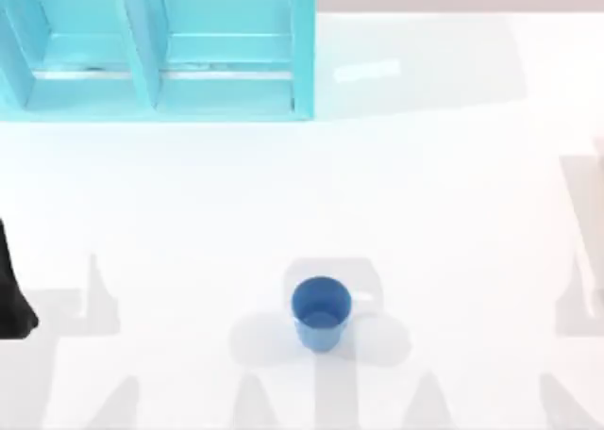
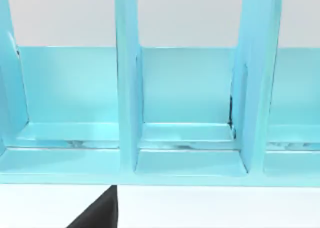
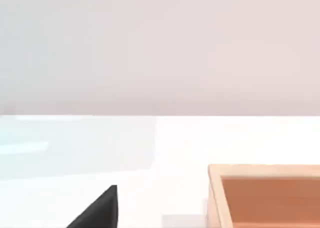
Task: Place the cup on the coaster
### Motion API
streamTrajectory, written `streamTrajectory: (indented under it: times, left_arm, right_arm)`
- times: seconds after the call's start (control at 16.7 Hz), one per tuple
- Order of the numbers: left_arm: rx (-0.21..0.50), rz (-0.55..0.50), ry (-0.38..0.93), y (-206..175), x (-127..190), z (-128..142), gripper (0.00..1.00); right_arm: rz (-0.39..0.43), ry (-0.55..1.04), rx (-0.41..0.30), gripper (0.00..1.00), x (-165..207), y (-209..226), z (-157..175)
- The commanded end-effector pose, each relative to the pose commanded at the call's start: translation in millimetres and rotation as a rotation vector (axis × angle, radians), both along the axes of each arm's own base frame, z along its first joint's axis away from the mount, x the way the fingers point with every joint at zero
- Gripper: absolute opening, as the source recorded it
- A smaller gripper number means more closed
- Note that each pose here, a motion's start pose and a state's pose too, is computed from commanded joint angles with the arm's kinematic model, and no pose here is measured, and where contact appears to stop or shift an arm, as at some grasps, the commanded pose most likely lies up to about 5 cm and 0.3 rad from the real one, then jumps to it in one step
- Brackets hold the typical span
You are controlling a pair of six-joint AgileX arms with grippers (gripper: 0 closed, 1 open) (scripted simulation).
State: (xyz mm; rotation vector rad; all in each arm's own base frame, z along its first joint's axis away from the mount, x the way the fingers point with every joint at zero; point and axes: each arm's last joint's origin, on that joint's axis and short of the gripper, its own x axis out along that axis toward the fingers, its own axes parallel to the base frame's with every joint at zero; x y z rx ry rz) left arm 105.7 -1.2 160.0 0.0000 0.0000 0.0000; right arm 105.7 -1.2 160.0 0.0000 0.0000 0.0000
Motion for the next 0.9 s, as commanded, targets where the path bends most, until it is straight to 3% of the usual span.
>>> streamTrajectory:
  times: [0.24,0.48,0.66,0.9]
  left_arm:
    - [0.014,-0.019,0.029,-2,1,1,1.00]
    - [0.101,-0.131,0.206,-13,7,8,1.00]
    - [0.221,-0.271,0.410,-29,17,16,1.00]
    - [0.446,-0.508,0.692,-62,39,30,1.00]
  right_arm:
    - [0.000,0.000,0.000,1.00,0,0,0]
    - [0.000,0.000,0.000,1.00,0,0,0]
    - [0.000,0.000,0.000,1.00,0,0,0]
    - [0.000,0.000,0.000,1.00,0,0,0]
